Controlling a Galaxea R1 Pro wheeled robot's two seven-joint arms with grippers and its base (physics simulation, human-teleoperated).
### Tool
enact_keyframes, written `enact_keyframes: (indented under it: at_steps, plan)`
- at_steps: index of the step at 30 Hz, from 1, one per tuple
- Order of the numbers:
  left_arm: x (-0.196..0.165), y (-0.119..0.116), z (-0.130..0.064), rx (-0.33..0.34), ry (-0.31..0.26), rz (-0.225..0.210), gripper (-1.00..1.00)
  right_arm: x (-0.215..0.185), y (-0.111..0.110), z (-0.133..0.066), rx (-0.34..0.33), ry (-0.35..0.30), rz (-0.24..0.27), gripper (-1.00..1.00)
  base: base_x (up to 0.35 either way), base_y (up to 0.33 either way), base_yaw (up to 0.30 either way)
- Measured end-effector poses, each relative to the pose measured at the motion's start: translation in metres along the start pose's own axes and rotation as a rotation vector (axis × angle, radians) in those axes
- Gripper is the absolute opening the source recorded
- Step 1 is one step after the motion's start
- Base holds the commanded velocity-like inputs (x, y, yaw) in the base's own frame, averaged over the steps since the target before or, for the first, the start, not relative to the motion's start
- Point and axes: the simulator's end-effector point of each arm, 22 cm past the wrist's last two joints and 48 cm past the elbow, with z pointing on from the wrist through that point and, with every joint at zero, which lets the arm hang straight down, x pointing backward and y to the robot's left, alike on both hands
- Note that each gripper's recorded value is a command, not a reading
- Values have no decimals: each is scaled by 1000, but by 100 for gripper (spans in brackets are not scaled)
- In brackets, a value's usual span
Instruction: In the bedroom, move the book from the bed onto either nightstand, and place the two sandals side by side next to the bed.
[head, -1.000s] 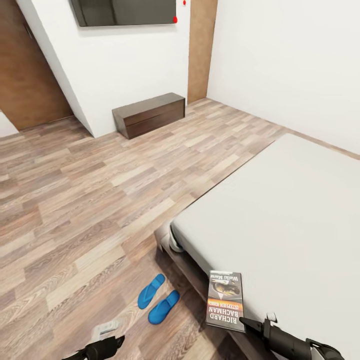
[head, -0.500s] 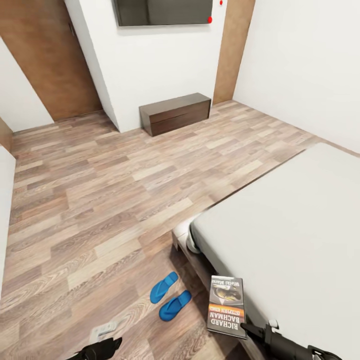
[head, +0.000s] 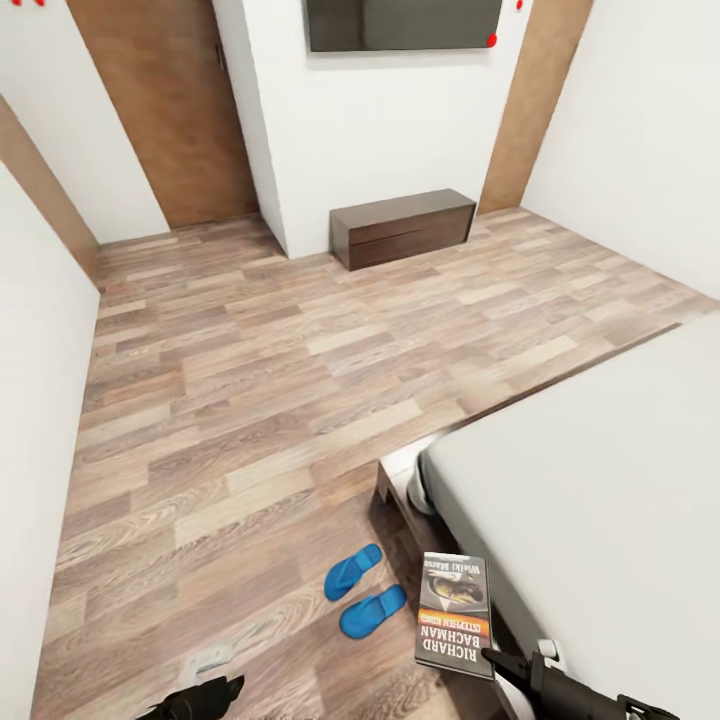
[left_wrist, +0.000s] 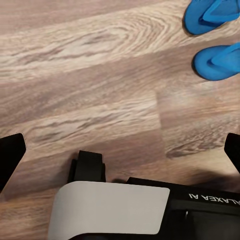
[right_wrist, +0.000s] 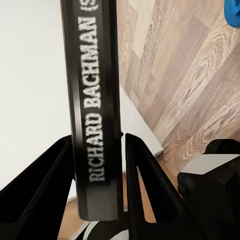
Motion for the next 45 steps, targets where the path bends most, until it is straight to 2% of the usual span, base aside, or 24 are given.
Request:
enact_keyframes:
  at_steps: [45]
  plan:
    - [-1, 2, 0, -3, -1, -1, 100, 0, 0, 0, -2, 1, -1, -100, 0, 0, 298]
